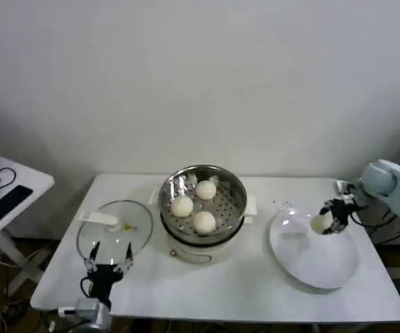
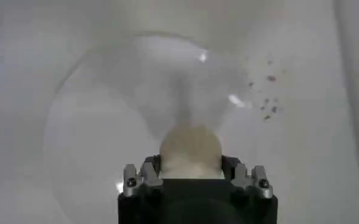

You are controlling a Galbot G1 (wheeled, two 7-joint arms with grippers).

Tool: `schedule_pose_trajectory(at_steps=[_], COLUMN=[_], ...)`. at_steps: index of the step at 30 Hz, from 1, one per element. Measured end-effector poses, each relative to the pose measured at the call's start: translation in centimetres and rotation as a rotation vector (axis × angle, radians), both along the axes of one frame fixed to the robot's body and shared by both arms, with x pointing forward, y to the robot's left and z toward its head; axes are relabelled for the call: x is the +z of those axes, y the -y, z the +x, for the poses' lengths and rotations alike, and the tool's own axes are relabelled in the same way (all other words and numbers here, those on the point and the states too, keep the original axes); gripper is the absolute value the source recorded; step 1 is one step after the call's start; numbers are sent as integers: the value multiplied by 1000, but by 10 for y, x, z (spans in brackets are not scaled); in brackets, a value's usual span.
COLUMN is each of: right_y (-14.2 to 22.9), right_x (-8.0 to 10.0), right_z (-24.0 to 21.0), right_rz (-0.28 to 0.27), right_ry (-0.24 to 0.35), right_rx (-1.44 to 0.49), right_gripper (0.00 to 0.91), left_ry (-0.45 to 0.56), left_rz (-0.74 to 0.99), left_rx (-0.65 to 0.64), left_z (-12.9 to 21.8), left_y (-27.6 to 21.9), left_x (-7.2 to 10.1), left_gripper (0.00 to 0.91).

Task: Take steamed baozi put them in steamer then cover it.

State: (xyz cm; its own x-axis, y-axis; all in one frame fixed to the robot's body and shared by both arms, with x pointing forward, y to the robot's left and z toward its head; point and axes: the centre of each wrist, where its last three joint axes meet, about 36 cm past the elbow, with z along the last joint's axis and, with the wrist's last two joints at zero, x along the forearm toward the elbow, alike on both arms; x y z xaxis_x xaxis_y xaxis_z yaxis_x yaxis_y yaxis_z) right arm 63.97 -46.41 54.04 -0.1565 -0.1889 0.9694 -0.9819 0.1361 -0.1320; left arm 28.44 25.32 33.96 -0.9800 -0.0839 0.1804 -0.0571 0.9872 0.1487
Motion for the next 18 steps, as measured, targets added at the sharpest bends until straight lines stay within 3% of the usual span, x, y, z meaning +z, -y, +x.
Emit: schedule_pose_trajectory(at_steps=[9, 18], right_y=[-65, -152], right_x=[86, 129], right_z=[41, 72], right_rz=[85, 124], right_ry=[51, 54], right_rx=[10, 62], right_gripper=[705, 705], left_ry=[19, 41], left_rz=[-33, -44], left_rx=[-5, -6], left_z=[1, 4], left_y=[6, 4], left_x=[3, 8], left_gripper=[907, 907])
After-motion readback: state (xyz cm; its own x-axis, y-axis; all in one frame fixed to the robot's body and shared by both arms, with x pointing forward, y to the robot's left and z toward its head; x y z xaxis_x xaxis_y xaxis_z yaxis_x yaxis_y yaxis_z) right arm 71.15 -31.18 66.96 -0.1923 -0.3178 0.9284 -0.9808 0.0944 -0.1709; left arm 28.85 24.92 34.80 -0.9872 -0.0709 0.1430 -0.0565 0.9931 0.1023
